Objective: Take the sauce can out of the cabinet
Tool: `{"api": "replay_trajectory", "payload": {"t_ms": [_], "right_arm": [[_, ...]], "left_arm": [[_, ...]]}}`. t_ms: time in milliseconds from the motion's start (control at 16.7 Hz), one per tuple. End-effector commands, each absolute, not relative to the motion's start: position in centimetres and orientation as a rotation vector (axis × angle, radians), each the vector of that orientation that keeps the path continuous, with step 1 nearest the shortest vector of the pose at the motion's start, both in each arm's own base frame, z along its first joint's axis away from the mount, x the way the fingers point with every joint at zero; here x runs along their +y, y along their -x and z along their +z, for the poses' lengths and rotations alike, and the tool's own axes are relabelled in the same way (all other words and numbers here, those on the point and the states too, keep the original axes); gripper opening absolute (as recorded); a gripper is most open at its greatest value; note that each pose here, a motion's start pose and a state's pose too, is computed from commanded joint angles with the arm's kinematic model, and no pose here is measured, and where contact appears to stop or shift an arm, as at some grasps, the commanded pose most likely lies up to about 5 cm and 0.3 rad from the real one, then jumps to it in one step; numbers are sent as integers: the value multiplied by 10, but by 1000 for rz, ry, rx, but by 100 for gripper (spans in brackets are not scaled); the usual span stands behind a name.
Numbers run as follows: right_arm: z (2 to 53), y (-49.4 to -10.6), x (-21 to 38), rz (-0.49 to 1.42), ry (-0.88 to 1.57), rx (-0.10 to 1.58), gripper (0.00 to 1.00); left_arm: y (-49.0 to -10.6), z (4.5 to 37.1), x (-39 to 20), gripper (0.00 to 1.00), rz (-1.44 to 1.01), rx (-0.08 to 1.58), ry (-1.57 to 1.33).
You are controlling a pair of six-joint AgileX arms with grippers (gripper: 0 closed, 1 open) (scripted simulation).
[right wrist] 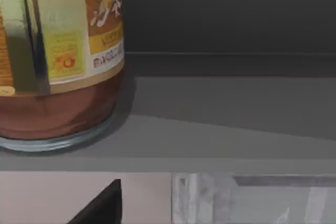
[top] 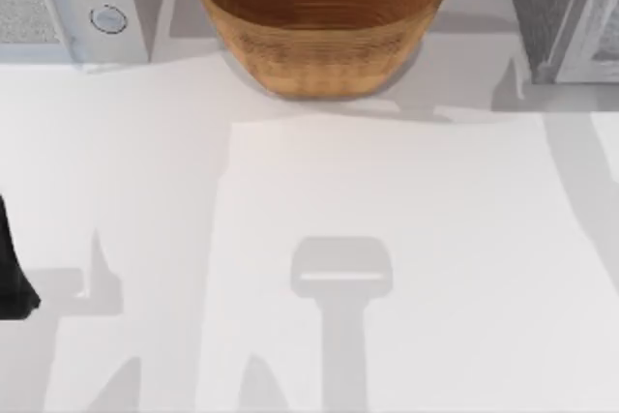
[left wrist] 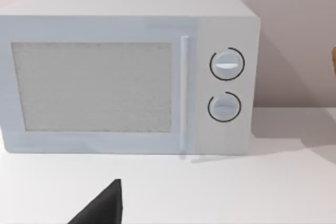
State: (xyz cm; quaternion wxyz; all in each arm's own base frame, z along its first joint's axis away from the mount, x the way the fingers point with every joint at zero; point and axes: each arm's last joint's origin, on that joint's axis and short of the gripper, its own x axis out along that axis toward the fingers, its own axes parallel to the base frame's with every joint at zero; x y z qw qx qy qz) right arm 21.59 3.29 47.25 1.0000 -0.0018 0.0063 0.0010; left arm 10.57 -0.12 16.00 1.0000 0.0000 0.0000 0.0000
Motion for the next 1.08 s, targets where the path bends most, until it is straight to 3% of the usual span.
{"api": "replay_trajectory", "payload": {"t_ms": [360, 780, 1080], "right_arm": [[509, -254, 47, 0, 0, 0, 100], [510, -255, 47, -3, -1, -4, 100], [511, -263, 79, -2, -2, -10, 100]], "left_arm": [[-106, 160, -1, 100, 0, 0, 0], [-106, 160, -1, 100, 0, 0, 0], [-106, 160, -1, 100, 0, 0, 0]]}}
